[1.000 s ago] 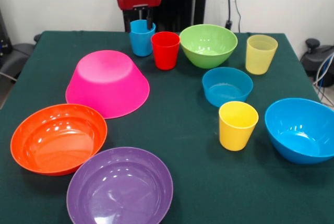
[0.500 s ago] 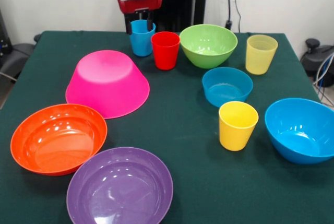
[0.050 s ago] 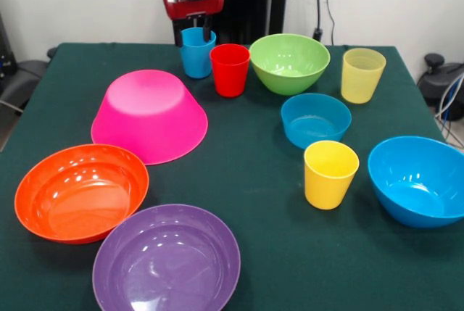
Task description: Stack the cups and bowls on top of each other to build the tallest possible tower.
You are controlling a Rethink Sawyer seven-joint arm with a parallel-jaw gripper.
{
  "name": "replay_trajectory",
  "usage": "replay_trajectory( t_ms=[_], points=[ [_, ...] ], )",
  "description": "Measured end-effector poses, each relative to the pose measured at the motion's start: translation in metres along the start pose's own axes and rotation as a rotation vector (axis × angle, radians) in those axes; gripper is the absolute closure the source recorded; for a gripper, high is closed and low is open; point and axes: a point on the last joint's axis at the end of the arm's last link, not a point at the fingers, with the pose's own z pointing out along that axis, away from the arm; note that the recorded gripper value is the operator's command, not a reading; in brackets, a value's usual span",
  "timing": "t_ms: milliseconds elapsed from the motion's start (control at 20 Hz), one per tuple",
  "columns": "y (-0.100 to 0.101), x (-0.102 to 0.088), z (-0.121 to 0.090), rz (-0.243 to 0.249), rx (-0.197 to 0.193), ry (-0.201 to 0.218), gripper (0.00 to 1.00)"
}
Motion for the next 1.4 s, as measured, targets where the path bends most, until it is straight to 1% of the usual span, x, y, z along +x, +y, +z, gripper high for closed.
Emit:
replay_trajectory(
  t_ms=[150, 500, 550, 750, 950, 1100, 1400],
  points=[
    [-0.001, 0.003, 0.001, -0.003, 0.005, 0.013, 0.00],
    [-0.005, 0.011, 0.004, -0.016, 0.022, 0.024, 0.00],
    [-0.007, 0.015, 0.006, -0.025, 0.029, 0.030, 0.00],
    [-0.008, 0.025, 0.014, -0.041, 0.032, 0.047, 0.00],
    [-0.006, 0.031, 0.022, -0.056, 0.025, 0.060, 0.00],
    [-0.001, 0.033, 0.027, -0.062, 0.010, 0.069, 0.00],
    [0.007, 0.031, 0.034, -0.075, -0.005, 0.078, 0.00]
  ],
)
